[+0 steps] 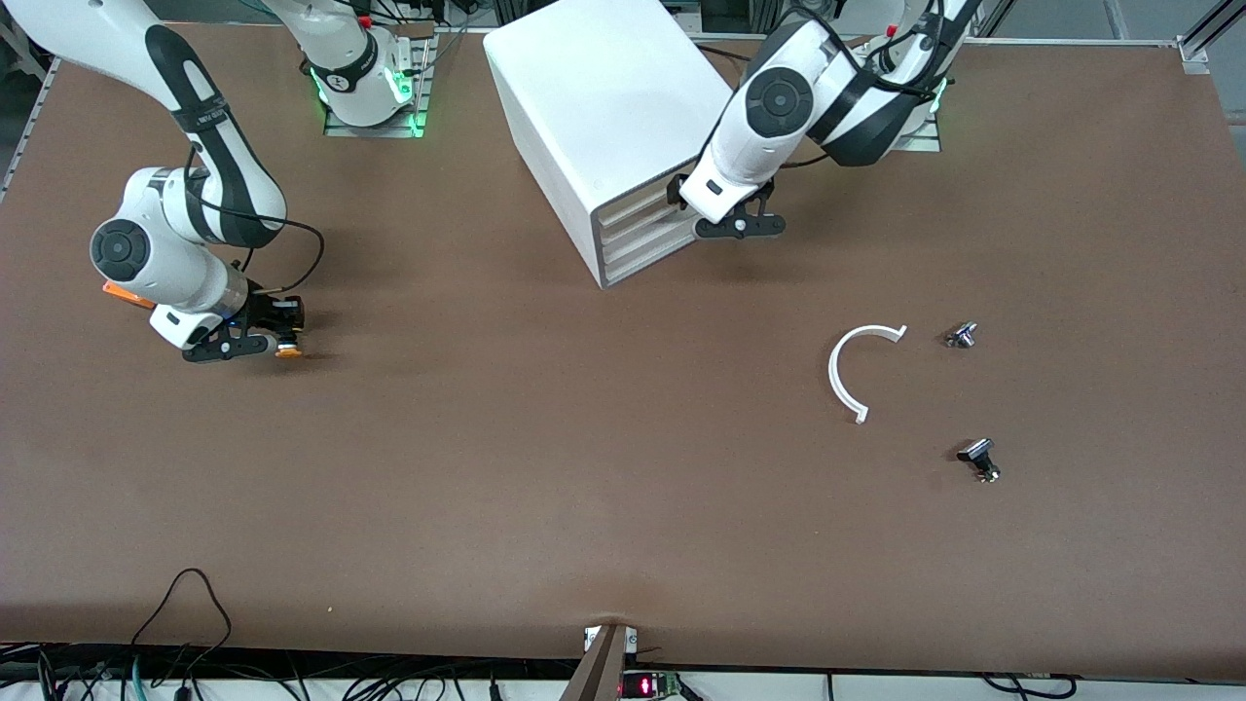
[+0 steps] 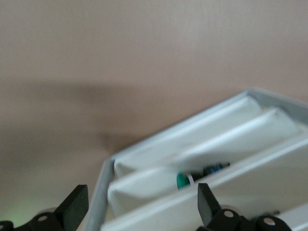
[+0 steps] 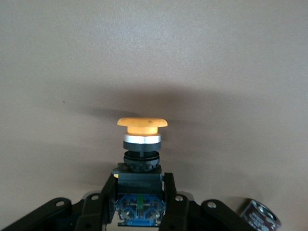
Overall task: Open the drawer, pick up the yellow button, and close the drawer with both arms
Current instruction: 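Withdraw the left gripper from the closed drawer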
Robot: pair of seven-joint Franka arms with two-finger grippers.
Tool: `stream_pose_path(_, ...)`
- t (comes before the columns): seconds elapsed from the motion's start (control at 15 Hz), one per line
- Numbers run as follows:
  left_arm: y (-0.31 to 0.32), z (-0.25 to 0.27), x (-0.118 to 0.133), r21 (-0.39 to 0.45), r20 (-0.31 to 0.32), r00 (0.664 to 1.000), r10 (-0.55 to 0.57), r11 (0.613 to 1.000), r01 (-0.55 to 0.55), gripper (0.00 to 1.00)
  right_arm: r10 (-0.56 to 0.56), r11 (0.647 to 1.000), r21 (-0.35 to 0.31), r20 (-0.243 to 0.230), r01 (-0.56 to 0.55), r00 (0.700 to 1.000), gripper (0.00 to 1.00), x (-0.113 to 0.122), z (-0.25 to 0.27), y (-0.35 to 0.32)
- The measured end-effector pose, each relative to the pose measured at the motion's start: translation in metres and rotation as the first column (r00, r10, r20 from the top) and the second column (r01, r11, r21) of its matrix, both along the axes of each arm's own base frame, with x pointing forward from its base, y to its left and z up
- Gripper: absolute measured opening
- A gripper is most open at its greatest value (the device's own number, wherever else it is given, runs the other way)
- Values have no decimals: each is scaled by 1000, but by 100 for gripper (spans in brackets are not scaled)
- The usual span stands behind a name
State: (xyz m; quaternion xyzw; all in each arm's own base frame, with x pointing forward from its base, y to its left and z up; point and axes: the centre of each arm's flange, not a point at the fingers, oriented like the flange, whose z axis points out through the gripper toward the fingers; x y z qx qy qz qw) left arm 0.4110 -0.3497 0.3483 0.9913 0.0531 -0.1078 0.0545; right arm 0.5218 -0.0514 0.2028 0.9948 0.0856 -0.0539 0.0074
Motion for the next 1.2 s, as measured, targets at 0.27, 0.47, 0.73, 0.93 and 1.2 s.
stream_pose_path(0.27, 118, 44, 97, 15, 184, 983, 15, 1000, -18, 100, 12, 1000, -7, 8, -12, 1000, 61, 3, -1, 0)
stream_pose_path(0.47, 203, 68, 135, 28, 257, 966, -20, 1000, 13, 100, 10, 1000, -11, 28, -10, 1000, 88, 10, 9, -2)
stream_pose_path(0.73, 288, 133, 134, 73, 257, 962, -88, 995, 72, 100, -9, 1000, -26, 7, 9, 1000, 100, 37, 45, -4)
stream_pose_path(0.93, 301, 224, 115, 116, 236, 965, -117, 989, 92, 100, 9, 1000, -26, 52, -8, 999, 100, 68, 91, 22)
stream_pose_path(1.2, 292, 263, 107, 188, 232, 959, -166, 974, 123, 100, -65, 998, -3, 53, 65, 997, 100, 91, 160, 63)
